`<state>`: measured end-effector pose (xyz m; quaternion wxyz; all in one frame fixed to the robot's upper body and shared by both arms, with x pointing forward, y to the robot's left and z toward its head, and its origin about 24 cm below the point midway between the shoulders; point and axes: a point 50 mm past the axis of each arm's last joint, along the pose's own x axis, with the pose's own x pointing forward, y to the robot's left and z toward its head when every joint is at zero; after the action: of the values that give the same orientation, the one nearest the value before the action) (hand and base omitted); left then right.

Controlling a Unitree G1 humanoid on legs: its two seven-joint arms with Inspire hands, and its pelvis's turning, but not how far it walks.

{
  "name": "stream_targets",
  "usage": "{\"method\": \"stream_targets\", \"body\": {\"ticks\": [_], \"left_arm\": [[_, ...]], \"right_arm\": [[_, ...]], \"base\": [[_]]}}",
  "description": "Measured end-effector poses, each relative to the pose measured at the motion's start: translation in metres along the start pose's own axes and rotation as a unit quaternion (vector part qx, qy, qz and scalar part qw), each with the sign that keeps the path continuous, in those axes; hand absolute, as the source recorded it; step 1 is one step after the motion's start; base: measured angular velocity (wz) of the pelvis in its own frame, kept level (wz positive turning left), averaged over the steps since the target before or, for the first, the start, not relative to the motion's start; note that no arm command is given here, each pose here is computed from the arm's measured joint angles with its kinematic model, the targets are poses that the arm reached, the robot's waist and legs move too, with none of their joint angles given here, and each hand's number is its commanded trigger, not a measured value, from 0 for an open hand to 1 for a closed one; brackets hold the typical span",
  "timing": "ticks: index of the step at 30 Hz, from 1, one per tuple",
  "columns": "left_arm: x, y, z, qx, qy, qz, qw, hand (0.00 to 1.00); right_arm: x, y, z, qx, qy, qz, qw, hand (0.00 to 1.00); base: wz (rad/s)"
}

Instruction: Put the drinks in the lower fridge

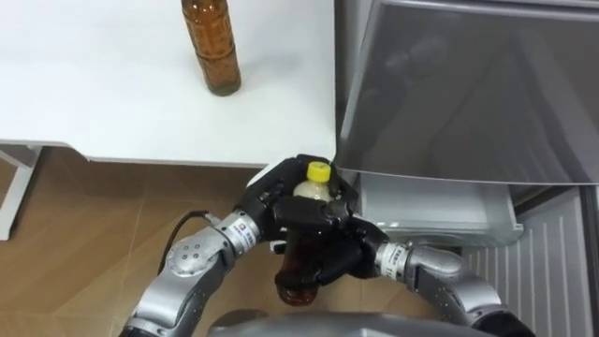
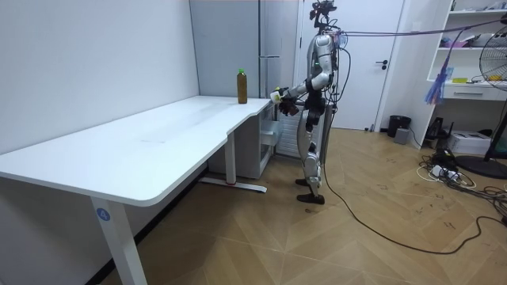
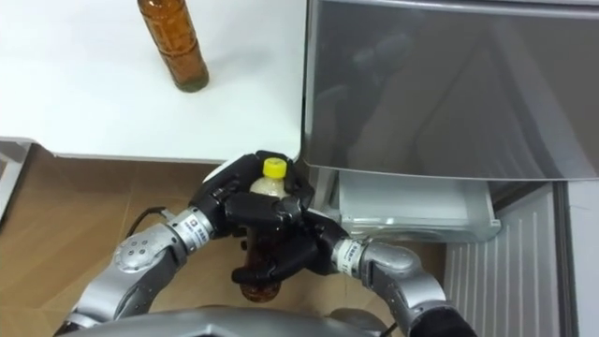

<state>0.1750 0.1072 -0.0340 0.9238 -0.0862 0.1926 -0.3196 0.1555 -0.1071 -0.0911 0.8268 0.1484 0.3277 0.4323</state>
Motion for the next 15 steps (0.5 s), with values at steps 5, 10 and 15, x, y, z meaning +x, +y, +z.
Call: {"method": "stream_targets", "body": {"ticks": [5, 10, 15], "left_arm": [[0.0012, 0.0006, 0.0016, 0.002, -0.001, -0.001, 1.000, 1.00], [0.0021, 0.0030, 0.0045, -0.016, -0.011, 0.007, 1.000, 1.00], [0.0026, 0.0027, 0.0041, -0.018, -0.009, 0.008, 1.000, 1.00]], "right_arm": [[0.0002, 0.0001, -0.0007, 0.010, -0.005, 0.000, 1.000, 1.00], [0.0010, 0.0011, -0.0008, 0.012, -0.016, 0.001, 1.000, 1.00], [0.0018, 0.0013, -0.0027, 0.018, -0.016, -0.001, 1.000, 1.00]], "base": [[0.00], [0.00], [0.00]]}}
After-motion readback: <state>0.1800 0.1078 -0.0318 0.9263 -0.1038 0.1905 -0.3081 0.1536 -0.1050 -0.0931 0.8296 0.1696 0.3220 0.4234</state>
